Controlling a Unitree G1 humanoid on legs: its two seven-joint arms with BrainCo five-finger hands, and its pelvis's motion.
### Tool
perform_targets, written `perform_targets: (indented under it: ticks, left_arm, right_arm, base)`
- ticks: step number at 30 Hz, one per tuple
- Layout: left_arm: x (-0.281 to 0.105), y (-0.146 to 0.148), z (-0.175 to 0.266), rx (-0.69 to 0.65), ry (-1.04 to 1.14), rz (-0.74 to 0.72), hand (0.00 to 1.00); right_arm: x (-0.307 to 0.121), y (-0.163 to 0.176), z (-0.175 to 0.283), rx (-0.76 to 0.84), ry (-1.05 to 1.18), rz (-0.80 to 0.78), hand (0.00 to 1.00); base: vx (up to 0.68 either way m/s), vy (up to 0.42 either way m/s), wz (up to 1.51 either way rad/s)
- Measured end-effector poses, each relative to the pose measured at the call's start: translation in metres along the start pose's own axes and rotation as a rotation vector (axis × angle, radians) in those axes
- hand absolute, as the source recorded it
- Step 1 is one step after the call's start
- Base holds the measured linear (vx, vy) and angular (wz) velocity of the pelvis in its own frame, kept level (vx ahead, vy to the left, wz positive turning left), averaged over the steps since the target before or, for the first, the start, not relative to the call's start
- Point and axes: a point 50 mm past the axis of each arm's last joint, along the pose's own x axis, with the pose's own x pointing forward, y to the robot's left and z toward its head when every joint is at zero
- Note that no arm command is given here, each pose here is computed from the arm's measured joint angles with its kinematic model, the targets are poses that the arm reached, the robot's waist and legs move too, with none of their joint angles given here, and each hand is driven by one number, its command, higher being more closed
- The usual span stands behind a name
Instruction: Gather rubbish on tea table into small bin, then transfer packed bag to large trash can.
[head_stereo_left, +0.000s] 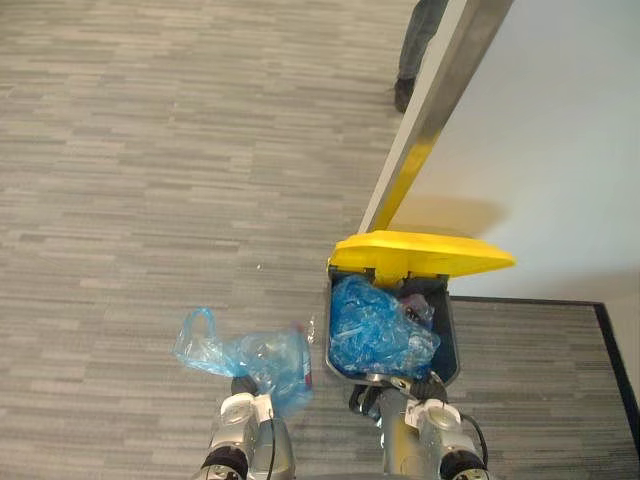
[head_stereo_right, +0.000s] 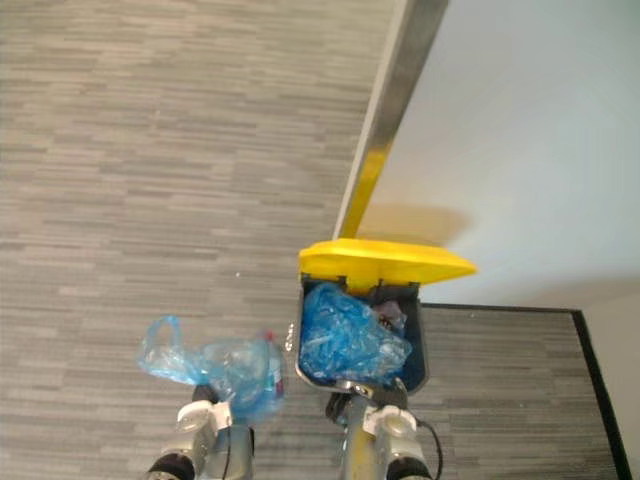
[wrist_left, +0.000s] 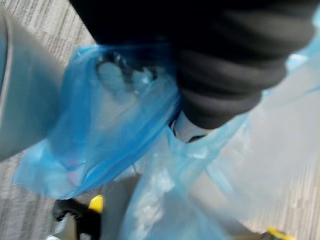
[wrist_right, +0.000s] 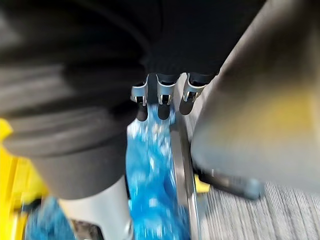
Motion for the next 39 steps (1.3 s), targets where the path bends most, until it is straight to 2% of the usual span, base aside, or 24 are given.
perform_targets:
  ticks: [3, 7, 8, 14, 20, 24, 28, 35, 39]
  left_arm:
    - [0.000, -0.002, 0.007, 0.002, -0.032, 0.005, 1.00]
    - [0.001, -0.006, 0.030, 0.012, -0.137, -0.004, 1.00]
    - [0.001, -0.009, 0.039, -0.003, -0.170, -0.013, 1.00]
    - [0.000, -0.018, 0.075, -0.034, -0.305, -0.038, 1.00]
    - [-0.006, -0.025, 0.097, -0.018, -0.407, -0.088, 1.00]
    - [-0.013, -0.030, 0.116, -0.040, -0.489, -0.127, 1.00]
    - [-0.022, -0.041, 0.128, -0.044, -0.552, -0.177, 1.00]
    - [-0.061, -0.074, 0.165, -0.106, -0.745, -0.371, 1.00]
    - [-0.093, -0.097, 0.178, -0.139, -0.849, -0.557, 1.00]
  right_arm:
    - [-0.001, 0.018, 0.043, -0.035, -0.179, 0.066, 0.00]
    - [-0.004, 0.038, 0.129, -0.075, -0.462, 0.116, 0.00]
    - [-0.007, 0.039, 0.154, -0.086, -0.543, 0.116, 0.00]
    - [-0.021, 0.023, 0.237, -0.093, -0.771, 0.046, 0.00]
    - [-0.029, 0.011, 0.275, -0.090, -0.832, -0.011, 0.00]
    - [-0.032, -0.010, 0.301, 0.013, -0.841, -0.066, 0.00]
    - [-0.041, -0.015, 0.320, 0.086, -0.878, -0.061, 0.00]
    - [-0.043, -0.013, 0.332, 0.119, -0.872, -0.048, 0.00]
    - [-0.043, -0.013, 0.332, 0.135, -0.866, -0.043, 0.00]
  base:
    - [-0.03, -0.085, -0.07]
    - [0.00, -0.106, -0.05]
    - [0.01, -0.095, 0.04]
    - [0.00, -0.041, 0.08]
    - [0.01, 0.017, 0.02]
    - [0.00, 0.000, 0.00]
    - [0.00, 0.007, -0.03]
    - [-0.01, 0.006, -0.04]
    - [0.00, 0.000, 0.00]
